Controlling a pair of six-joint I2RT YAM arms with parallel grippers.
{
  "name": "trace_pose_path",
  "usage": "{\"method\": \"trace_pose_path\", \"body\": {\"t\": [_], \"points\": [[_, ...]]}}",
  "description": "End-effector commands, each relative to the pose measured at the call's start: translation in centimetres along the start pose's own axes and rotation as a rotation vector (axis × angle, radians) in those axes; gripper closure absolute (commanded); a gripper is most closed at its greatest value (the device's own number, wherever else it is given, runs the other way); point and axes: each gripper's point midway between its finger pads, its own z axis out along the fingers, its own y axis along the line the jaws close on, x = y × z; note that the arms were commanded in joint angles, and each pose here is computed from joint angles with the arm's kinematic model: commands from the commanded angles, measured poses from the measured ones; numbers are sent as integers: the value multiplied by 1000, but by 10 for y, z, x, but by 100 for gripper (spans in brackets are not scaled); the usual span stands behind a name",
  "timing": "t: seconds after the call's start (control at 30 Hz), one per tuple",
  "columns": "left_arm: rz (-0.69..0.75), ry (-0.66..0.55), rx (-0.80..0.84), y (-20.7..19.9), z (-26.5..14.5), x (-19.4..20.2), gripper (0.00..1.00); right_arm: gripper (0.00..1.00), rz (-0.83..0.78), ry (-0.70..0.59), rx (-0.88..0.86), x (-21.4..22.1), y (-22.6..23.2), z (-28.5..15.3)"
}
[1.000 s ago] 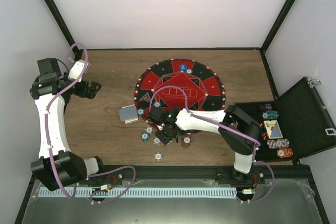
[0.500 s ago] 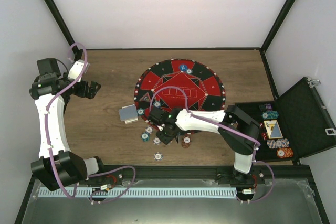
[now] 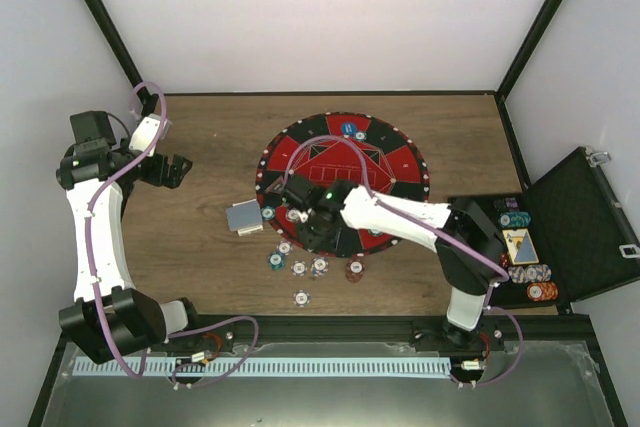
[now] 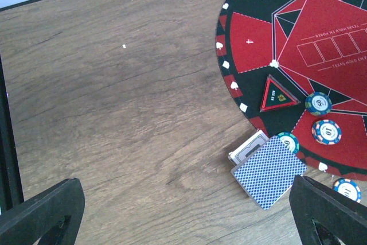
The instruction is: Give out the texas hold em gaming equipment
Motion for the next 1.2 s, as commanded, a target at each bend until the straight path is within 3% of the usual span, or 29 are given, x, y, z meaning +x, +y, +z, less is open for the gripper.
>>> {"method": "trace_pose_path", "body": {"t": [0.0,0.27,0.4,0.53,0.87,1.17], "points": [[13,-15,12,-2,-1,-2,0,75,100,-126,78,-52,-58,-30],[-24,-24,47,-4,4,-4,0,76,316,-302,194,-159,-200,-35],[-42,-24,72,-5,9,-4,0,77,361,-305,233,-193,-252,-6],[-49,-23,86,-4,15,-2,0,78,408,-277,239,-196,-286,43],[-56,-21,93,3,22,-6,0,78,435,-235,180,-179,-289,100],[-54,-17,91,2,22,-4,0,77,426,-217,244,-171,-299,111]]}}
